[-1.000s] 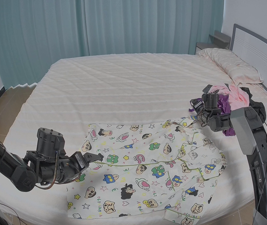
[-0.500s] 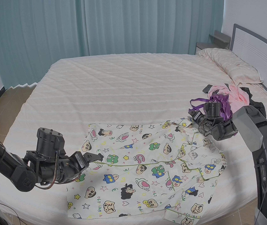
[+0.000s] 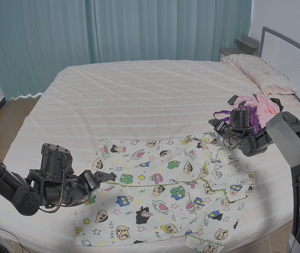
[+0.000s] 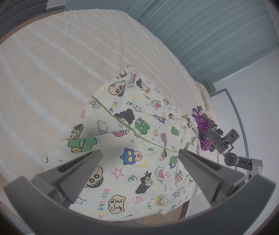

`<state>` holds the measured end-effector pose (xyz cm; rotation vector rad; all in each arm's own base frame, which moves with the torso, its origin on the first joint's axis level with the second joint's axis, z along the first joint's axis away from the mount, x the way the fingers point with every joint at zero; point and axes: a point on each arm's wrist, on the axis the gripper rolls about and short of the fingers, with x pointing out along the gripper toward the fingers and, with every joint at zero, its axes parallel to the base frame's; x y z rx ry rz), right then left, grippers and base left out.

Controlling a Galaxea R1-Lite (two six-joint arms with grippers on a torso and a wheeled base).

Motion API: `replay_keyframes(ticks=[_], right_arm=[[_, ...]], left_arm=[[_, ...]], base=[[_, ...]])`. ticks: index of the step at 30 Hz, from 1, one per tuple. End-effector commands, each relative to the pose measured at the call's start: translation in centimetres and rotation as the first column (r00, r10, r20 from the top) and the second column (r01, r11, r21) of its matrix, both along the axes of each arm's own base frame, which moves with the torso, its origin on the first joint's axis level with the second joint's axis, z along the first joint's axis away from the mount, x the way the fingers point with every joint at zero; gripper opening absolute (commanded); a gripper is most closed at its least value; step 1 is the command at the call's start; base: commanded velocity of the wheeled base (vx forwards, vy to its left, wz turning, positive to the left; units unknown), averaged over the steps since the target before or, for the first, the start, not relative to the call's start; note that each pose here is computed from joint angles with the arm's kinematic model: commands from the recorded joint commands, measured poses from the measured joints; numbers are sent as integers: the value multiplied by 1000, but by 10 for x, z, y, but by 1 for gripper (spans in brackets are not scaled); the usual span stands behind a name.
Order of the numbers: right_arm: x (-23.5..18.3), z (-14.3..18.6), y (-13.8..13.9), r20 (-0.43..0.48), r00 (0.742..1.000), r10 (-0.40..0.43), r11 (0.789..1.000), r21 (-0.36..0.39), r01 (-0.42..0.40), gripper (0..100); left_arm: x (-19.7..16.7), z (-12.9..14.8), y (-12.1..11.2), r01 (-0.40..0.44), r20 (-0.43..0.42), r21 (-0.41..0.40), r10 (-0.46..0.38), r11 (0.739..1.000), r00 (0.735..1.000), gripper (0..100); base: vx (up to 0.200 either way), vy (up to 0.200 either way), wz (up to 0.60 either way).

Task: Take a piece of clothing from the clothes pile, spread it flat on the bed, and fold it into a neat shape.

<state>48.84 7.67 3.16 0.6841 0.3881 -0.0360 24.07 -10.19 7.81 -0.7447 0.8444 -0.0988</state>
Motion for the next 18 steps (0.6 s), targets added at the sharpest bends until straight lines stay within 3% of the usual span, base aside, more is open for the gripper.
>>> replay_keyframes(ticks=[1,8,18], right_arm=[[-4,1,16,-6,999,42,999,7,-42,100],[-8,-15,38,-61,991,118,993,29,-117,100],[-7,-23,35,-89,990,112,994,25,-110,100]], left_arm=[[0,1,0,1,2,-2,-1,1000,1000,100],[0,0,0,1,1,-1,-1,1000,1000,100],[-1,-1,0,1,-5,1,-1,1000,1000,100]], base=[[0,0,0],[0,0,0],[0,0,0]])
